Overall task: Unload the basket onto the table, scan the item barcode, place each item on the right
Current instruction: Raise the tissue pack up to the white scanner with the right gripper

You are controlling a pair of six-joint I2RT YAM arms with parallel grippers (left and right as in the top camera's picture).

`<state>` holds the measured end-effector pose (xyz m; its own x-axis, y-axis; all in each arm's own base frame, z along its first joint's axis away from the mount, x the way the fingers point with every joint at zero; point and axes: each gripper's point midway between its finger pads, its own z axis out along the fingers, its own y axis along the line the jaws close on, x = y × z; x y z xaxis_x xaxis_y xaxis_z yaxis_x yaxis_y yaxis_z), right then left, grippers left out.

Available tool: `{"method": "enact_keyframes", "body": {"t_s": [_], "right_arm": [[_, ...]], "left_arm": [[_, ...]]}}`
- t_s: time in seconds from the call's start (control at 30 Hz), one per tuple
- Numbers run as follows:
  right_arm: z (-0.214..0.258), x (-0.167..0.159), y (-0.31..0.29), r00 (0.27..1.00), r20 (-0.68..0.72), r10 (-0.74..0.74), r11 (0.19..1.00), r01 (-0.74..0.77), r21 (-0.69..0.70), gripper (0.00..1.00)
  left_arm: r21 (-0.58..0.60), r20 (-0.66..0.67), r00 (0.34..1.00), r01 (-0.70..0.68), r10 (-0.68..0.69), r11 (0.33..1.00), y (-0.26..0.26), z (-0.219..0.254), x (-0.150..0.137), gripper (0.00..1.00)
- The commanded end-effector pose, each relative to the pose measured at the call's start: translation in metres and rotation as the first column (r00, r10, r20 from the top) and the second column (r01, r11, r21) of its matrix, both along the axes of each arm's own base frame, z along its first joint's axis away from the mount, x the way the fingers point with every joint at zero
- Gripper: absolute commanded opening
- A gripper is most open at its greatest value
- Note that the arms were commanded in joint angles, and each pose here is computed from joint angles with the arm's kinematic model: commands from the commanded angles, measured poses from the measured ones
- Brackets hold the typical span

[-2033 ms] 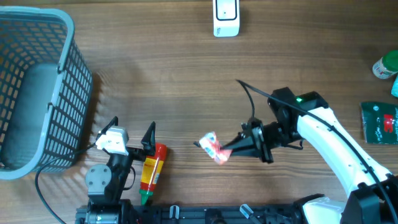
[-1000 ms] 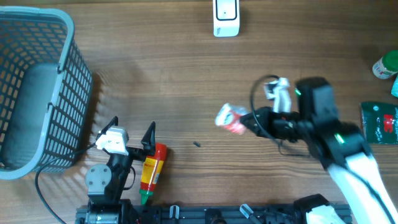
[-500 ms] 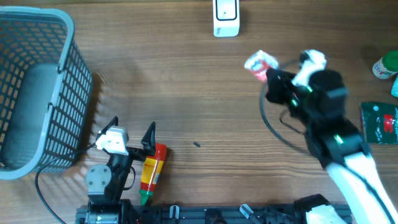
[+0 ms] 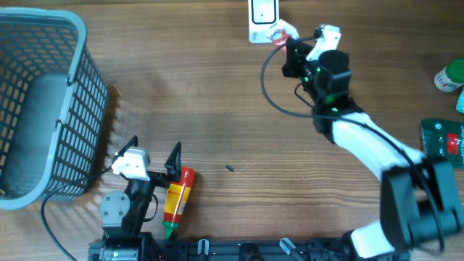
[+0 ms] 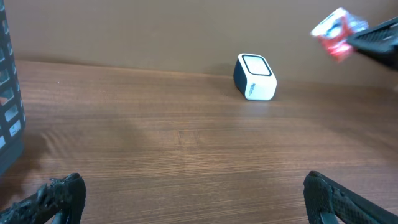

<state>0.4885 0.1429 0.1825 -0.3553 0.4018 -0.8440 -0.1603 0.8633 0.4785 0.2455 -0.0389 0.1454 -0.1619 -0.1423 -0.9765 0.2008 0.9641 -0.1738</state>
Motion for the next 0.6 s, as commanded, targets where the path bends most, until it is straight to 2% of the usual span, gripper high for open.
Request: {"method": "enact_keyframes", "body": {"t_s": [0.0, 0.17, 0.33, 0.43, 0.57], "right_arm": [[-0.021, 0.040, 0.000, 0.999, 0.023, -0.035, 0.997, 0.037, -0.074, 0.05], [-0.017, 0.096, 0.013, 0.996, 0.091, -0.022, 0.988, 0.036, -0.153, 0.04], [-0.018, 0.145, 0.005, 0.983, 0.128, -0.135, 0.972, 0.157, -0.178, 0.04], [-0.028, 0.165, 0.009, 0.981, 0.152, -0.120, 0.958, 0.154, -0.240, 0.04], [-0.042, 0.176, 0.011, 0.982, 0.148, -0.116, 0.953, 0.152, -0.262, 0.04]], "left_arm": [[0.021, -0.003, 1.000, -0.003, 0.003, 1.000, 0.001, -0.002, 0.000, 1.00], [0.021, -0.003, 1.000, -0.003, 0.003, 1.000, 0.001, -0.002, 0.000, 1.00], [0.021, -0.003, 1.000, -0.003, 0.003, 1.000, 0.001, -0.002, 0.000, 1.00], [0.021, -0.004, 1.000, -0.003, 0.003, 1.000, 0.001, -0.003, 0.000, 1.00], [0.021, -0.004, 1.000, -0.003, 0.003, 1.000, 0.001, -0.003, 0.000, 1.00]]}}
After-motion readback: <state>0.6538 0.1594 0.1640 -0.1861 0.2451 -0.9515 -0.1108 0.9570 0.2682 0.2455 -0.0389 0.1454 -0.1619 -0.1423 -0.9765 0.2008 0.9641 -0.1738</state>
